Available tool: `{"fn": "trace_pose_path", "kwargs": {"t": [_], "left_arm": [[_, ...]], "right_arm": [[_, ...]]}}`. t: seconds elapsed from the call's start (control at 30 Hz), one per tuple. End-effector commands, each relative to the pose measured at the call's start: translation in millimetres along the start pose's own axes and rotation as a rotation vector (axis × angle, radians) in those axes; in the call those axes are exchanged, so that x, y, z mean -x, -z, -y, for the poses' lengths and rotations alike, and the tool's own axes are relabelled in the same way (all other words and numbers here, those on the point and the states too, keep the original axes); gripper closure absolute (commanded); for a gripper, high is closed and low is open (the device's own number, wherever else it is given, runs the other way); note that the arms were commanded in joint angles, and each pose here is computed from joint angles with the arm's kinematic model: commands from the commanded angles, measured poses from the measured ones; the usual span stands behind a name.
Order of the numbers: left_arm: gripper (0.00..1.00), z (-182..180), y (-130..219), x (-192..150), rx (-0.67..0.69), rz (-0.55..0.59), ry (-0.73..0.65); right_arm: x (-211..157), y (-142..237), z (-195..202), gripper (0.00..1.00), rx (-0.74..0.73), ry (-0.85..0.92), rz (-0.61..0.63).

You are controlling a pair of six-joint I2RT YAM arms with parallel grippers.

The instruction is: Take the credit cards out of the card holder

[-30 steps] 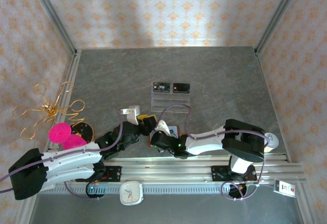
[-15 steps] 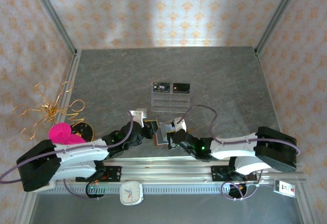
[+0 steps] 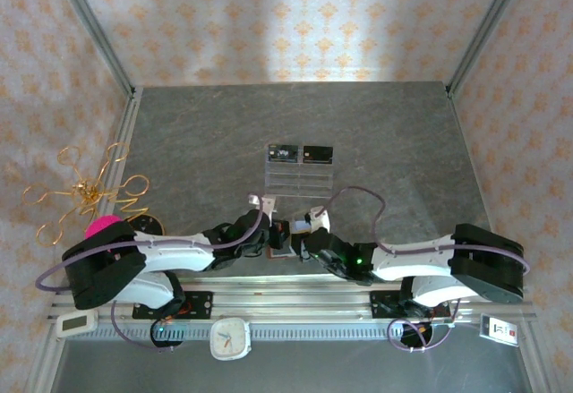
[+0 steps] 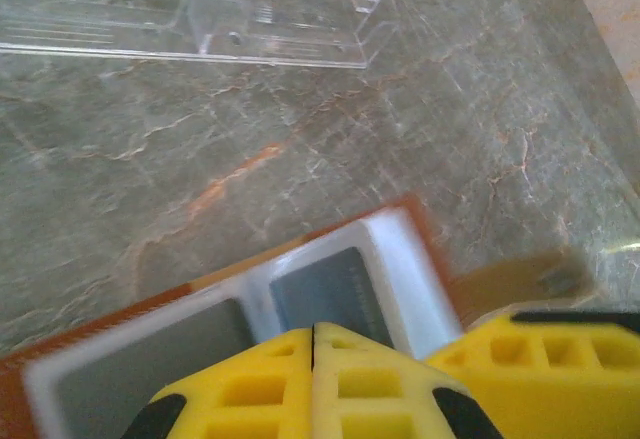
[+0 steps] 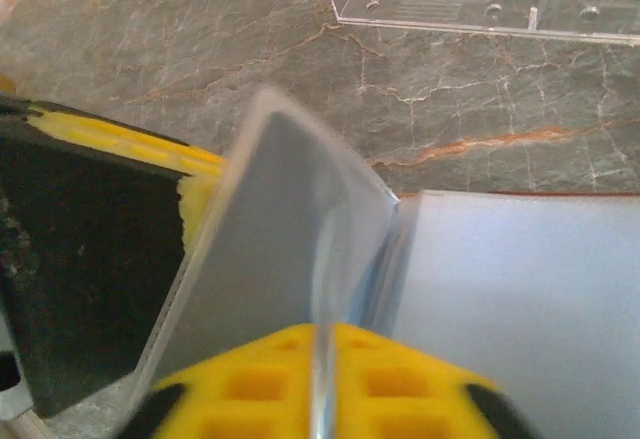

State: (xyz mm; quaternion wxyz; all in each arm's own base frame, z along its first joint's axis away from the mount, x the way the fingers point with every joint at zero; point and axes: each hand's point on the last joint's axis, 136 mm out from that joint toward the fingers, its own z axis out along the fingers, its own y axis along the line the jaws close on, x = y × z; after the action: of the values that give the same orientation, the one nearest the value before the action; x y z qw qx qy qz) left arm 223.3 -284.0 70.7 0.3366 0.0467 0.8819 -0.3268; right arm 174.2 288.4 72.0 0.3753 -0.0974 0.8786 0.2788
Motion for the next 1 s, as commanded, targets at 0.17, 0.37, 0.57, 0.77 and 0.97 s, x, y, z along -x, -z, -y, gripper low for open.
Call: {"fn": "trace_pose_path", "kwargs": {"t": [0.17, 0.37, 0.57, 0.77, 0.97], "left_arm": [[0.97, 31, -24, -14, -0.088, -0.118, -0.069], [0.97, 33, -30, -14, -0.071, -0.133, -0.078], [0.8, 10, -11, -3, -0.025, -0.06, -0.029], [0.73, -8, -14, -16, -0.017, -0.111, -0.005], [0.7, -17, -16, -16, 0.004, -0.115, -0.003]], "right_arm": [[22, 31, 30, 0.66, -0.034, -0.149, 0.081], [6, 24, 28, 0.73, 0.034, -0.172, -0.045], [-20, 6, 29, 0.82, 0.021, -0.161, -0.188], [-44, -9, 59, 0.85, -0.119, -0.157, -0.258], [-43, -15, 64, 0.91, -0.133, -0.096, -0.234]]}}
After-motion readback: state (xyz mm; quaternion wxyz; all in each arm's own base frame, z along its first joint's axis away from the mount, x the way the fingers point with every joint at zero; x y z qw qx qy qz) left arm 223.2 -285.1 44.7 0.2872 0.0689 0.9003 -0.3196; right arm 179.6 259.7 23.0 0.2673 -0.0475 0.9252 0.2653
